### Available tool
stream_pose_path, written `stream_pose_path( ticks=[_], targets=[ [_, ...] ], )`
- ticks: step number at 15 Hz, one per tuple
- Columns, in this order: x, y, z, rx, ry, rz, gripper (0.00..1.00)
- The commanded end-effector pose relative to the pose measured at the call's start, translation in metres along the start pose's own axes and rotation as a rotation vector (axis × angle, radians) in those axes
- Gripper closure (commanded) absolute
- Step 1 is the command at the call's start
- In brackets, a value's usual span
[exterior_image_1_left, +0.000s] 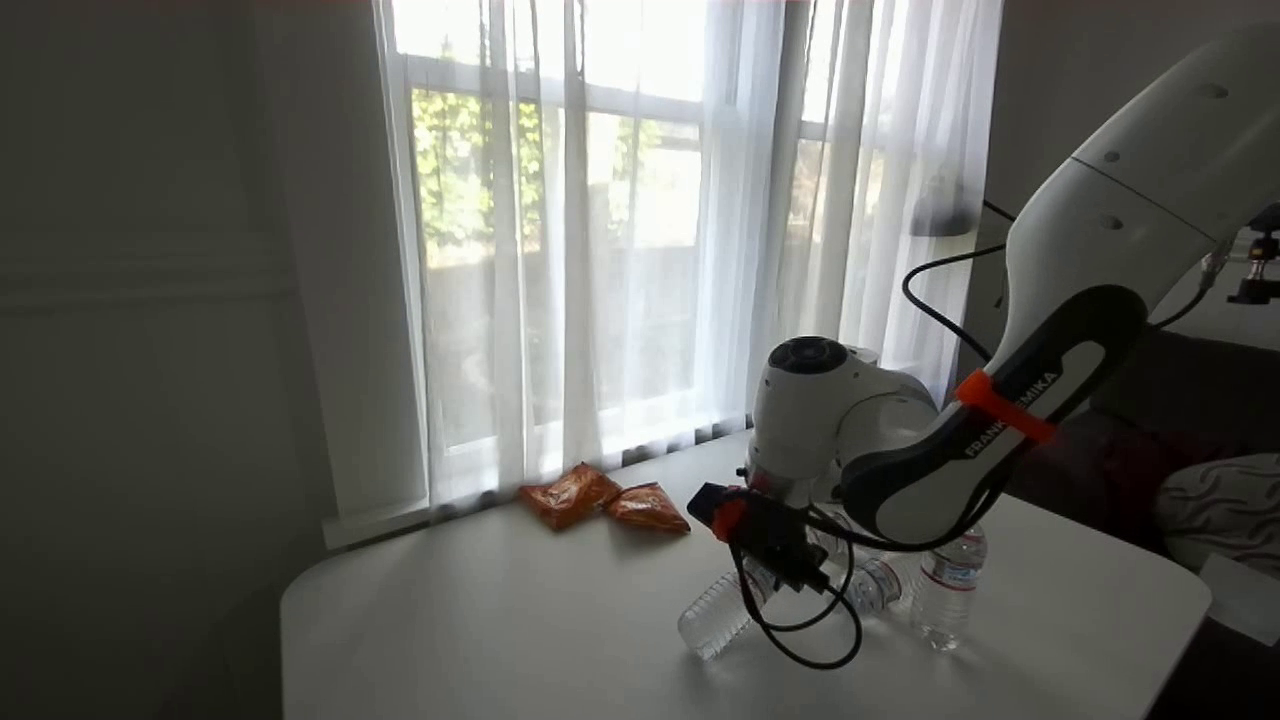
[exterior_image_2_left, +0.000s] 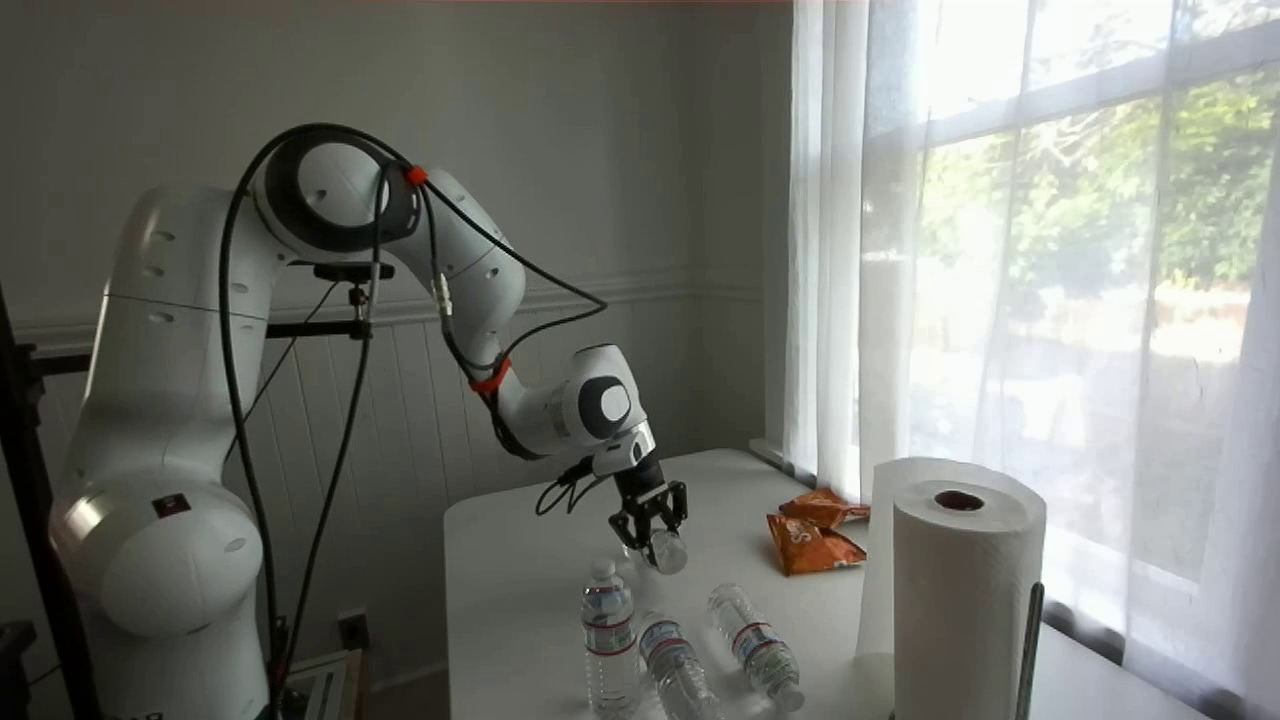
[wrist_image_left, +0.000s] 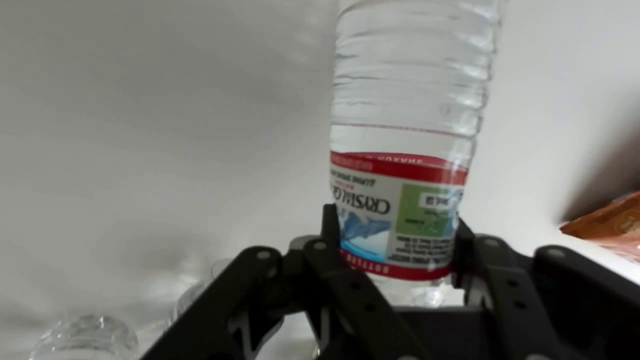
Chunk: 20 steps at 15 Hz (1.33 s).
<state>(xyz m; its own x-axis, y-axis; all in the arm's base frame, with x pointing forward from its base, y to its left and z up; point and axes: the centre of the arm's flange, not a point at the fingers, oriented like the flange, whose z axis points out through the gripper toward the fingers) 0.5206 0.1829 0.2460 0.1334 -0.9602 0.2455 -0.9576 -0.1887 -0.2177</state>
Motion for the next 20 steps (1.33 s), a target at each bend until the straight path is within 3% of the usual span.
stream_pose_path(
  ticks=[1,13,20],
  targets=[
    [-0.009,0.000,-0.033,0.031,0.121,-0.047,0.77],
    [-0.049,0.009,-0.044,0.121,0.605,-0.271,0.77],
    [-0.072,0.017,-0.021,0.155,0.793,-0.425,0.77]
  ],
)
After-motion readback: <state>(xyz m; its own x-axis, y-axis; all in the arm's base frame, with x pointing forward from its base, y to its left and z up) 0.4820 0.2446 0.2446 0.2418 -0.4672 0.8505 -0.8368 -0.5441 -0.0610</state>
